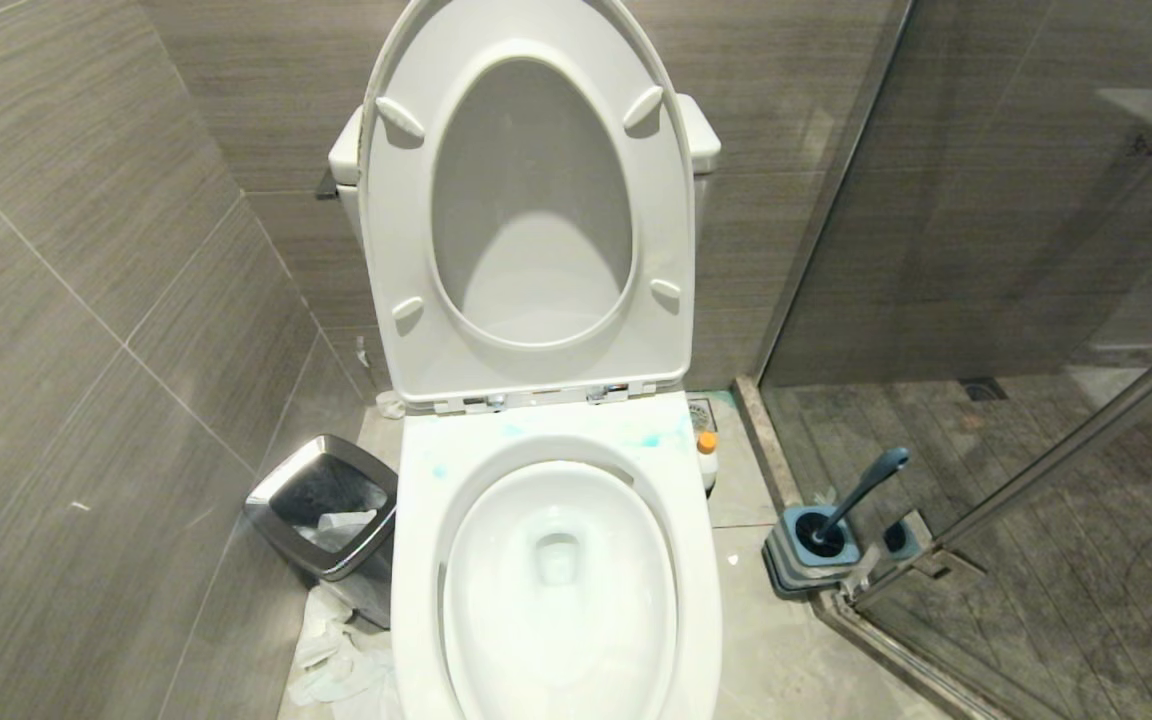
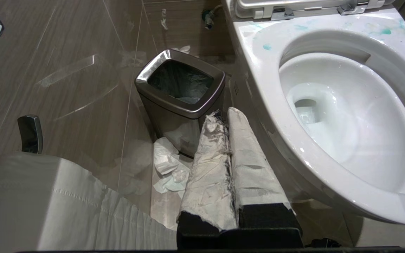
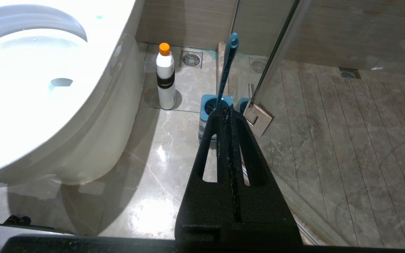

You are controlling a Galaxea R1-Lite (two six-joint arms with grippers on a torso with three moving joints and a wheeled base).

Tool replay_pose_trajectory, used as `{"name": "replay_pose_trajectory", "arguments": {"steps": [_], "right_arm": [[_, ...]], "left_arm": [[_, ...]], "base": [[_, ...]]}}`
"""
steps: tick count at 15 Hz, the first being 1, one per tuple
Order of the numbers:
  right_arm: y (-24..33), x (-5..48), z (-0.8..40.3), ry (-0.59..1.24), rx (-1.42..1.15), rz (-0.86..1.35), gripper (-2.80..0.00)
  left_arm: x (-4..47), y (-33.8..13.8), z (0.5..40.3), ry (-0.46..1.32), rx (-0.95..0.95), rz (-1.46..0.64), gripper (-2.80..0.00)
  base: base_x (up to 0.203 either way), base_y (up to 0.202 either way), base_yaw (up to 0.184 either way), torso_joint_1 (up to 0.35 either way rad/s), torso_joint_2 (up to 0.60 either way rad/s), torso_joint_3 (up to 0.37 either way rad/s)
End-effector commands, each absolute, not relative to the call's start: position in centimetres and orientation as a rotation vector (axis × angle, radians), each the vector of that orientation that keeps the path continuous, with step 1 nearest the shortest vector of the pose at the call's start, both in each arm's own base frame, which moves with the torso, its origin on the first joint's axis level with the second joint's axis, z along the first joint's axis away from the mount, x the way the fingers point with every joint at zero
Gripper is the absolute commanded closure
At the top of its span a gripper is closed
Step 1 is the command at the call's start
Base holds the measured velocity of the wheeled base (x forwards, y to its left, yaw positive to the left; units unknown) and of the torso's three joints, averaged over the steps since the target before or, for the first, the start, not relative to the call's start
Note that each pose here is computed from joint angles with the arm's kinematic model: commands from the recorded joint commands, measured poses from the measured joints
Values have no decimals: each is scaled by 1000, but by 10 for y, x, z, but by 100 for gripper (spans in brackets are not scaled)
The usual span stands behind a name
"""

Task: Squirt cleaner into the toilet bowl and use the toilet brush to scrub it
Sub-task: Pour in the cleaning agent

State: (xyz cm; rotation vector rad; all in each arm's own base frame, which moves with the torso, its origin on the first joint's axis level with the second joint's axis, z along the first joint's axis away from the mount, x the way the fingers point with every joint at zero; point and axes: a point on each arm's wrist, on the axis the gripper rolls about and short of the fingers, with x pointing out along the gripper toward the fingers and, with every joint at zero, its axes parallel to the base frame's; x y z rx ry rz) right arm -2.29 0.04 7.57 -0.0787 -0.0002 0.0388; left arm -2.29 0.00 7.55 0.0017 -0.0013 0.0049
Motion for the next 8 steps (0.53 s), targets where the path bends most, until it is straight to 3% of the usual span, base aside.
{"name": "replay_pose_trajectory", "arguments": {"steps": [1, 8], "right_arm": [[0, -23, 76, 1, -80, 40, 0], [0, -23, 76, 1, -80, 40, 0]], "left_arm": [[-23, 0, 75, 0, 0, 6, 0], [-23, 0, 75, 1, 2, 6, 0]], "base": [[0, 0, 0, 0, 0, 0], [0, 0, 0, 0, 0, 0]]}}
